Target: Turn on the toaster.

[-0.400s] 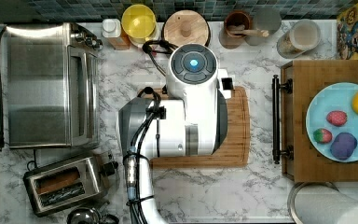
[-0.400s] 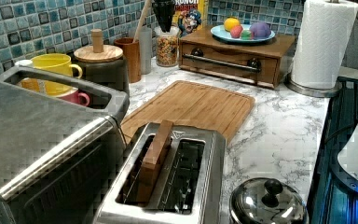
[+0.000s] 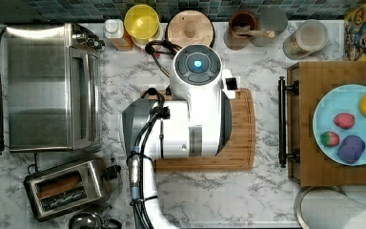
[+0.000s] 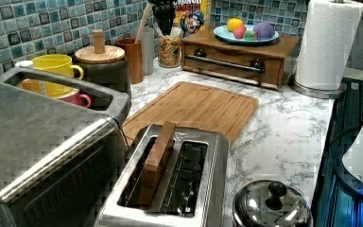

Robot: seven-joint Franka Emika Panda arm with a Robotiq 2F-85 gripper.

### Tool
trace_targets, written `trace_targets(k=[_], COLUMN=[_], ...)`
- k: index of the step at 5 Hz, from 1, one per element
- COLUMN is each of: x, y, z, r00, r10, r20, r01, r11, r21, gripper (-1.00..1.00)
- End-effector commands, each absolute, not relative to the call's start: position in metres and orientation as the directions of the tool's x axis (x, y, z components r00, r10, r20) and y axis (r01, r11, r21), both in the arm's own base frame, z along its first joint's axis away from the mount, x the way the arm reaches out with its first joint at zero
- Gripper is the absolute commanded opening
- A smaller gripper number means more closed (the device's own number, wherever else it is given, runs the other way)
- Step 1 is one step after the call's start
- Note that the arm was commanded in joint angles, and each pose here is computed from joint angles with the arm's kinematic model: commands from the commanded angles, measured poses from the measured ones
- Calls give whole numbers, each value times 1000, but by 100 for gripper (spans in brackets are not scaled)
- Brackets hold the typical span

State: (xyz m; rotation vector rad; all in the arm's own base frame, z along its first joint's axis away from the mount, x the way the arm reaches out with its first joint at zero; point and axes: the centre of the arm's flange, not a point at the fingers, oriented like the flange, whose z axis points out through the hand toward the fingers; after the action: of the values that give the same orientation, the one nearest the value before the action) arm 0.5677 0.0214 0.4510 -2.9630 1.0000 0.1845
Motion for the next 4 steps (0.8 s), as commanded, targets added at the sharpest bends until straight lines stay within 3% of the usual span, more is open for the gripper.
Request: trace_targets(k=[1, 2, 4], x=[551, 552, 538], y=[83, 93, 129], z=[453, 445, 425], r00=[970, 994, 983], r10=[-233, -72, 152], r20=[-66, -86, -105], r01=[-238, -86, 126], r11=[-967, -979, -967], r21=[-92, -182, -222], gripper=[-100, -100, -100])
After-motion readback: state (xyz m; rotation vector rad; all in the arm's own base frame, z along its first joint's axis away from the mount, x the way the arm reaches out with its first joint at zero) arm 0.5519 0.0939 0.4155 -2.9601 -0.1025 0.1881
